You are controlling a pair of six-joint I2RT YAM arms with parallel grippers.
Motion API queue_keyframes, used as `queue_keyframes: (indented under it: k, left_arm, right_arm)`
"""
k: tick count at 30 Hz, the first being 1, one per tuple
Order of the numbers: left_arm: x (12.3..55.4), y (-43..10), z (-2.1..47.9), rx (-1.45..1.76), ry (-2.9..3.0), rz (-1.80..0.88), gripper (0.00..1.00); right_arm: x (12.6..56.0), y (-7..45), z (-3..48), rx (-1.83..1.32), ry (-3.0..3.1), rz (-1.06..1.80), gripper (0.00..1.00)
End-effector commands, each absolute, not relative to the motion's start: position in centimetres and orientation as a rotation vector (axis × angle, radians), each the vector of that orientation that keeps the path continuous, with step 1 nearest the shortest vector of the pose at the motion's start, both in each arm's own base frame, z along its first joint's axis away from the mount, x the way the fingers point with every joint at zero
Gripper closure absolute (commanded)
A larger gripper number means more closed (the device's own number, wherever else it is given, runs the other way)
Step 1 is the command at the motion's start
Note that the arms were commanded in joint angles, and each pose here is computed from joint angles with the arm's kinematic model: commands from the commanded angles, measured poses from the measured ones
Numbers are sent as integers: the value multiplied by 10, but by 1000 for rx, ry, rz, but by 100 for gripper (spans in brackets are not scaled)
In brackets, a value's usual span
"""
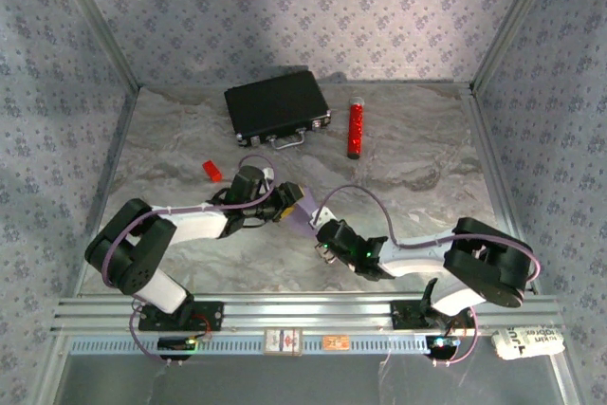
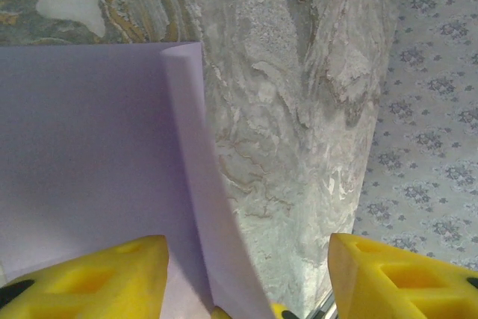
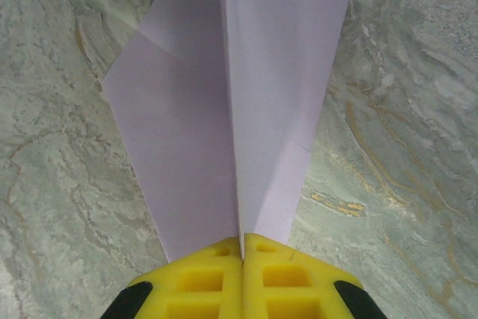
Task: Fold a paper plane with a square sheet of paper (pick it up from the middle)
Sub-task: Fourth fold the wing at the center of the table.
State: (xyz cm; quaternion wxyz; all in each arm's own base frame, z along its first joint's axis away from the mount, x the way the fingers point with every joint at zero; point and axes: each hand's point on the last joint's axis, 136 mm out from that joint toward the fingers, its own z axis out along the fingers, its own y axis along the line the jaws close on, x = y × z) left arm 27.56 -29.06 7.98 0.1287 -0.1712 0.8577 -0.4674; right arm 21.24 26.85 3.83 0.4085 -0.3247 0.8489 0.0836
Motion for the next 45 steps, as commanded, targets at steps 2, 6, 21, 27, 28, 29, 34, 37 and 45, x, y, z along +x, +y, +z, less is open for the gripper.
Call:
queue_keyframes:
  k: [2, 6, 21, 27, 28, 29, 34, 37, 45]
  left_arm:
    - [275, -288, 75, -503, 2516, -1335, 41]
    - [276, -290, 71, -512, 2528, -1342, 44]
    - [276, -290, 67, -547, 2550, -1338, 83]
    - [276, -289, 66, -554, 2559, -1341, 94]
    - [276, -290, 66, -552, 2560, -1344, 94]
    - [275, -289, 66, -554, 2563, -1342, 94]
    - [274, -290, 64, -554, 2569, -1346, 94]
    - [275, -289, 65, -556, 2567, -1346, 95]
    - [274, -289, 63, -558, 2572, -1344, 94]
  right_arm:
    - [214, 269, 42, -789, 2139, 230, 93]
    - [214, 268, 41, -798, 2140, 213, 91]
    - [216, 268, 38, -841, 2135, 143, 83]
    - [219, 267, 38, -831, 2122, 120, 78]
    - [218, 268, 38, -838, 2120, 118, 78]
    - [218, 268, 38, -842, 2118, 115, 78]
    - [218, 270, 36, -861, 2116, 110, 78]
    - [219, 270, 37, -856, 2113, 106, 79]
    - [218, 273, 39, -857, 2107, 117, 81]
